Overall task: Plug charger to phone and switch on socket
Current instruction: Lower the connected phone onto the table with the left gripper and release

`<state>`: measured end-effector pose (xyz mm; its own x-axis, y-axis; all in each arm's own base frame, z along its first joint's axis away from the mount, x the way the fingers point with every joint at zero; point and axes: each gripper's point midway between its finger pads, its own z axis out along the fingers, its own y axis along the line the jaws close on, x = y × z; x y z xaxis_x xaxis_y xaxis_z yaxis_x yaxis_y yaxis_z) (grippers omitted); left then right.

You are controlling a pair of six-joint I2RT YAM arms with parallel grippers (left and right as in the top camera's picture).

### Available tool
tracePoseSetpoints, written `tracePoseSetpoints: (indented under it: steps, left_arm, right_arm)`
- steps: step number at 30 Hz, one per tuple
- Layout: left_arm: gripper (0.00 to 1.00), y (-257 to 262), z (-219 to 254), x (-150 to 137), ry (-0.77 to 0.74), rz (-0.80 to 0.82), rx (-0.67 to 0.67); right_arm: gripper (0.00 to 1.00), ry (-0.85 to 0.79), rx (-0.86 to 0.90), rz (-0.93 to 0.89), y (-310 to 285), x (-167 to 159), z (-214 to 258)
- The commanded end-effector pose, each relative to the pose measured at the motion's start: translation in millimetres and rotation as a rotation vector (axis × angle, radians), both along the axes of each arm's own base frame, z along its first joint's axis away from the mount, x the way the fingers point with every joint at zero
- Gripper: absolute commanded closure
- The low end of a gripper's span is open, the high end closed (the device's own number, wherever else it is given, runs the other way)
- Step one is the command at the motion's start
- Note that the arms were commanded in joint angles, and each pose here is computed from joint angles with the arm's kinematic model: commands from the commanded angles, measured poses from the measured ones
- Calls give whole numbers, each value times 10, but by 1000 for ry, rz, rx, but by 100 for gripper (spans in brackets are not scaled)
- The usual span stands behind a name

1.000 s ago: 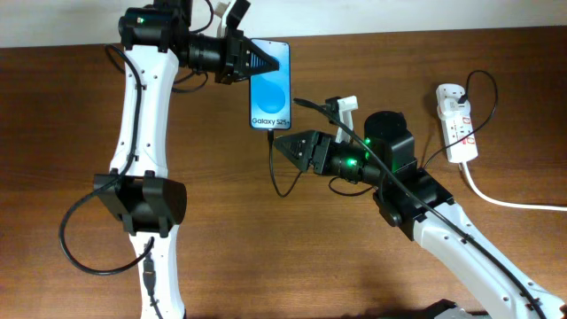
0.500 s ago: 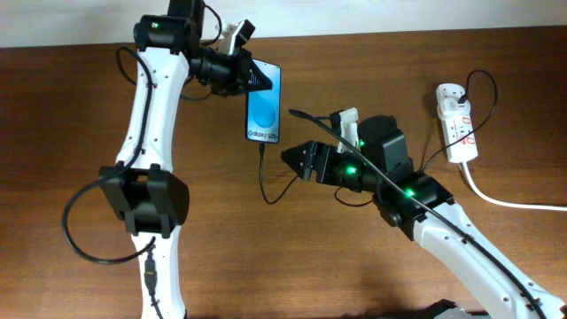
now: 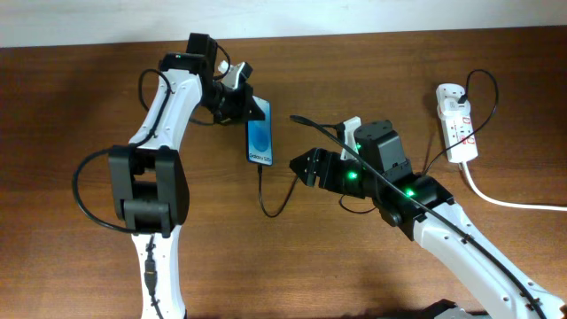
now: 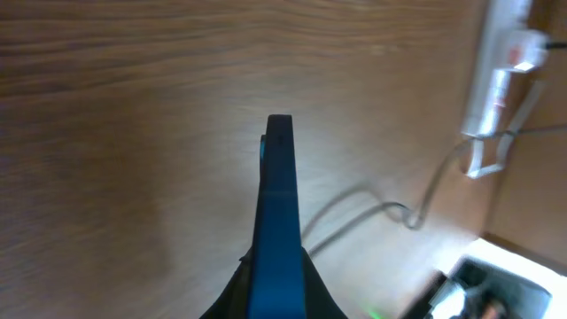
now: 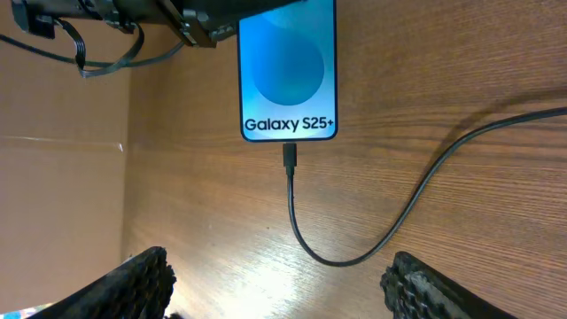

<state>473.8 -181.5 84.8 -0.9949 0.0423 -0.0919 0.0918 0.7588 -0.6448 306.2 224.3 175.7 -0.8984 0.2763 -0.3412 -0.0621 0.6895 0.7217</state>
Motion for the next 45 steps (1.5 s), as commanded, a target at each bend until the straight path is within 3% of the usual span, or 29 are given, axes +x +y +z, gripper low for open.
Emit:
tracePoseSetpoints:
  steps: [1,31,35,40,45]
  left_arm:
    - [100,183,-153,61,9,66,127]
    - [100,352,-698,-195,128,96,232]
    - [92,352,-698,-196,129,96,232]
    - [72,371,-707,-193,127,99,244]
    - [65,459,-748,-202,127,105,299]
  right_arm:
    - [19,-28,-14,-10,-28,55,43]
    - [19,-29,-16,-13,-32,60,43]
    - [19,-29,-16,-13,-32,60,43]
    - [19,-29,-16,-13,-32,60,43]
    - [19,-29,-16,-13,-32,60,43]
